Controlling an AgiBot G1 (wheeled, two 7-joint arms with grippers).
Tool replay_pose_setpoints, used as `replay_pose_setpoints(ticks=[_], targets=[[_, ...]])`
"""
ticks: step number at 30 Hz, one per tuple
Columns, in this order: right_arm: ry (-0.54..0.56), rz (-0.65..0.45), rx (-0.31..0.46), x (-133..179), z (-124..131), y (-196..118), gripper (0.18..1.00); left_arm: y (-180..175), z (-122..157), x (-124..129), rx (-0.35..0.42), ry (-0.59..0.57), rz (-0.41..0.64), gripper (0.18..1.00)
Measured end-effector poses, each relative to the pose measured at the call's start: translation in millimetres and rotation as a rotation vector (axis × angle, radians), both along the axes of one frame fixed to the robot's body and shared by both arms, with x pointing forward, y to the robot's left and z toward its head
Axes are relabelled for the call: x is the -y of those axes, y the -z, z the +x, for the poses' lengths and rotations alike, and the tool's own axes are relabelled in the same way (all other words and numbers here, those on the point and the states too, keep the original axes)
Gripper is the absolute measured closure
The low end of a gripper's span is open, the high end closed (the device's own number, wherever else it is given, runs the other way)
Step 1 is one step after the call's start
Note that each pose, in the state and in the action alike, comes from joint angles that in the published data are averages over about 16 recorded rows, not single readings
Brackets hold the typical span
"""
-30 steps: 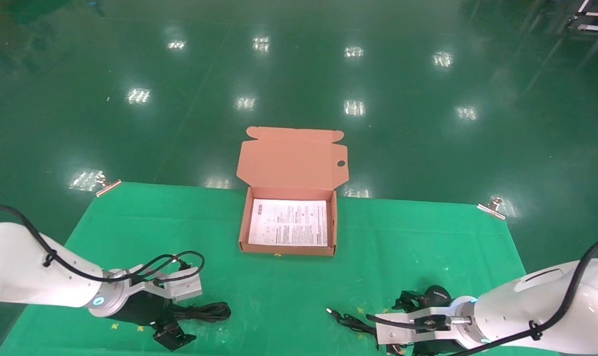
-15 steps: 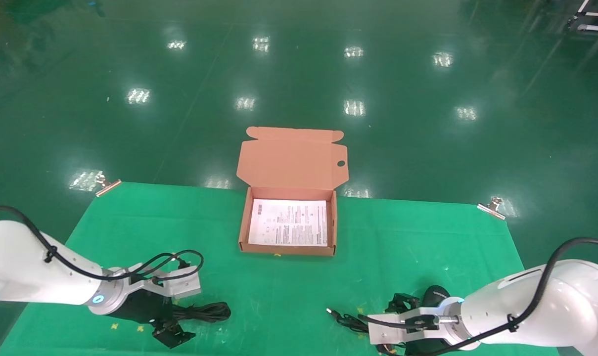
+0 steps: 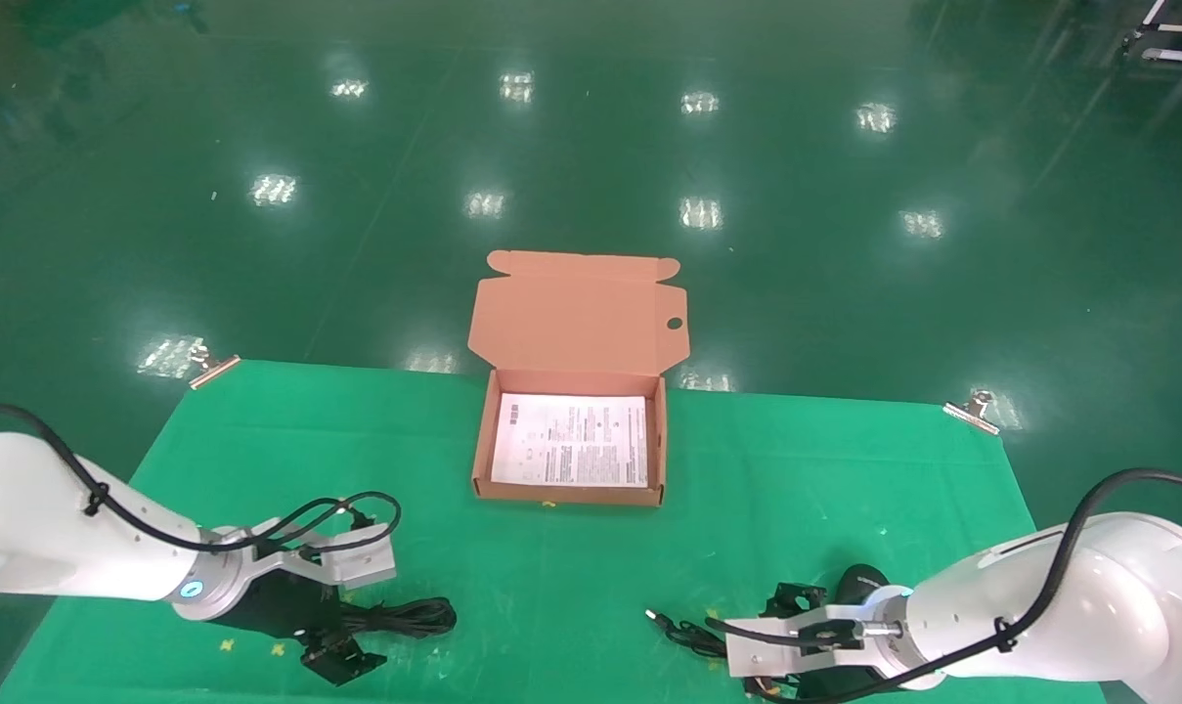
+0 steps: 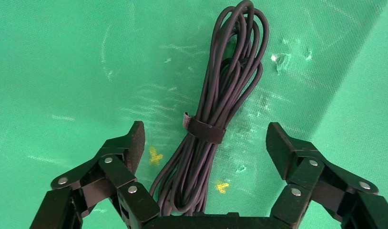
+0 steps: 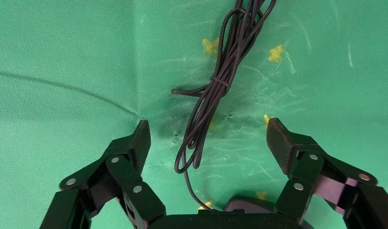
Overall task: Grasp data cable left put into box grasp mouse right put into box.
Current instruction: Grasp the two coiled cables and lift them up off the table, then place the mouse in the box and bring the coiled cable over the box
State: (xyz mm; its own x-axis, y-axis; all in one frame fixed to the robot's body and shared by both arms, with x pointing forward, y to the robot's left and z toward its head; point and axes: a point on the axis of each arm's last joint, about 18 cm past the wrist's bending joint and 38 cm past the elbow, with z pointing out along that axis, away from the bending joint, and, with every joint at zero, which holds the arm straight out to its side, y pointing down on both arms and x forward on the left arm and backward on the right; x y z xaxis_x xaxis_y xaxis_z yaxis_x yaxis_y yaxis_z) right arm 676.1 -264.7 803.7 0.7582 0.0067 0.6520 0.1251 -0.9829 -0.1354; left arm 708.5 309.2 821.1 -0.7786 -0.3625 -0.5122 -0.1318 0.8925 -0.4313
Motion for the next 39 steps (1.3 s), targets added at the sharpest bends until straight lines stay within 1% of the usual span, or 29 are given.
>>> replay_pose_setpoints(ticks=[6, 11, 17, 22, 27, 33, 39], targets=[[-0.001, 0.0, 0.0, 0, -1, 0, 0.318, 0, 0, 0, 0.0, 0.001, 0.0, 0.276], [-0.001, 0.0, 0.0, 0, -1, -1, 0.419, 0, 0, 0, 0.0, 0.001, 0.0, 0.365], [-0.002, 0.0, 0.0, 0, -1, -1, 0.578, 0, 0, 0, 0.0, 0.001, 0.001, 0.506], [-0.002, 0.0, 0.0, 0, -1, -1, 0.709, 0, 0, 0, 0.0, 0.001, 0.001, 0.641], [-0.002, 0.0, 0.0, 0, -1, -1, 0.823, 0, -1, 0, -0.001, 0.001, 0.001, 0.763], [-0.002, 0.003, 0.007, 1, -1, -4, 0.909, -1, 0, 0, 0.004, 0.002, -0.002, 0.86], [-0.001, 0.015, 0.046, 4, 1, -22, 0.95, -10, 2, -4, 0.035, 0.004, 0.006, 0.897]])
